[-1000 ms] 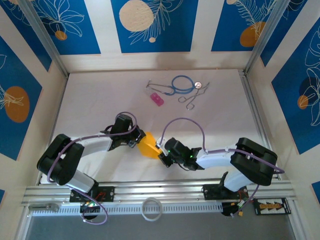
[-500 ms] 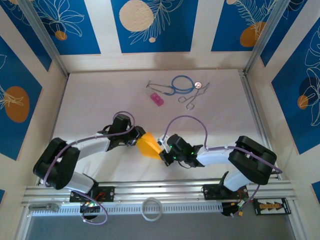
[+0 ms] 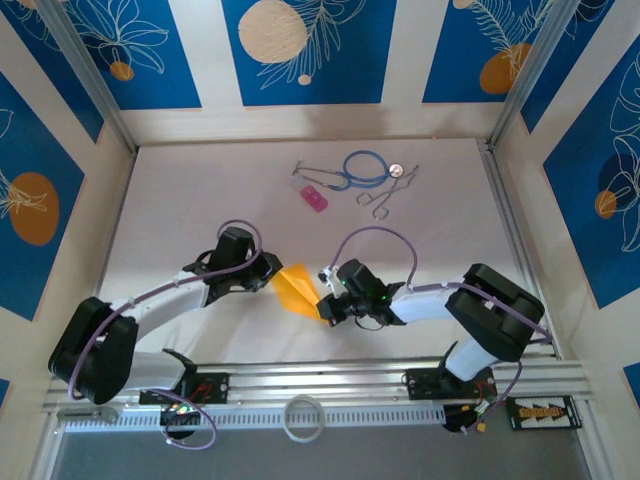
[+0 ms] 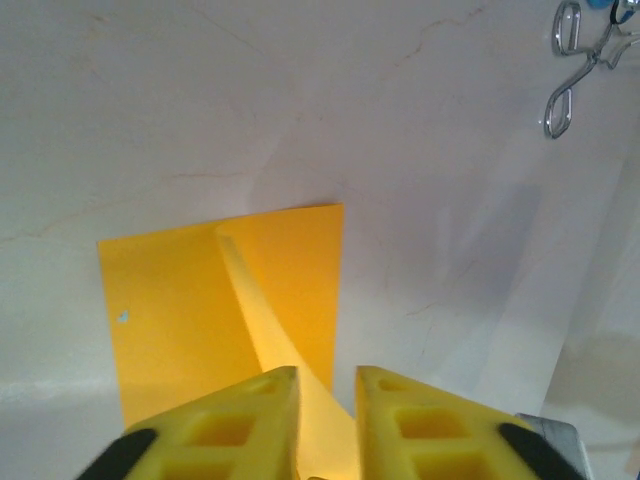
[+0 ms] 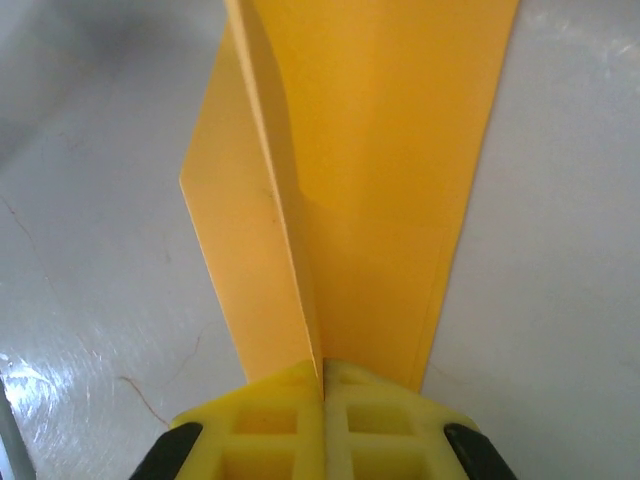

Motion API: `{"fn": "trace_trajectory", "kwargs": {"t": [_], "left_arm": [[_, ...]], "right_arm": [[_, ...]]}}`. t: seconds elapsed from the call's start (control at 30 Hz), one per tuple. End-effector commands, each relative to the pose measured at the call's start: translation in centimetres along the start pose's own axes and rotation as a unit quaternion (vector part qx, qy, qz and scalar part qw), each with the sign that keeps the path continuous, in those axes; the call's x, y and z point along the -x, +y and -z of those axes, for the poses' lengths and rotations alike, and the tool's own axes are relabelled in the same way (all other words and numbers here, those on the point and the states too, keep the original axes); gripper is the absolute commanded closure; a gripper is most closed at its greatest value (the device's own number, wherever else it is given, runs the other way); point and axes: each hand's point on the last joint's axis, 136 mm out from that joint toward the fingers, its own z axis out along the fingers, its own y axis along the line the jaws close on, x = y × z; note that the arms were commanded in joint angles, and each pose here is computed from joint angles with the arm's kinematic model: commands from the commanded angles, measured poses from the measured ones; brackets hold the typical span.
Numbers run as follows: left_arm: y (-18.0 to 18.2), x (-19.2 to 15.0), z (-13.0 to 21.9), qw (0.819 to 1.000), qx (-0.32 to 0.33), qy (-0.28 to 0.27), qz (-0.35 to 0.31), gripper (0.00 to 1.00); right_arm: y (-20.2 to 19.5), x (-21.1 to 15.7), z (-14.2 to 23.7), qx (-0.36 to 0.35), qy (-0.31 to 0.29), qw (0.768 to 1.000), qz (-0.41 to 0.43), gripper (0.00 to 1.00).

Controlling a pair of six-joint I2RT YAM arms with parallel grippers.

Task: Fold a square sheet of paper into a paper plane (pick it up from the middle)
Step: Fourth fold the wing at the center of the table.

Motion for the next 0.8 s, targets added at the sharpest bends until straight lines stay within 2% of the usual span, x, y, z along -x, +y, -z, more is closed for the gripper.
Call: {"fn": "trace_trajectory", "kwargs": {"t": [0.0,0.17,0.77], "left_arm": [[0.2,-0.4,0.0,1.000,-0.010,0.009,-0.004,0.85],[-0.7,-1.0,-0.7,0.999,-0.035,0.030,-0.010,0.92],[-2.4,-1.9,-1.9,0.996,-0.079,0.035,-0.037,0.97]], "right_arm": [[0.4,0.3,-0.4,0.013,0.009,1.000,-0.026,0.99],[0.4,0.3,-0.8,0.017,0.020,0.999,-0.048,0.99],[-1.3,0.4,-0.7,0.007,0.020,0.994,-0.111,0.99]]}}
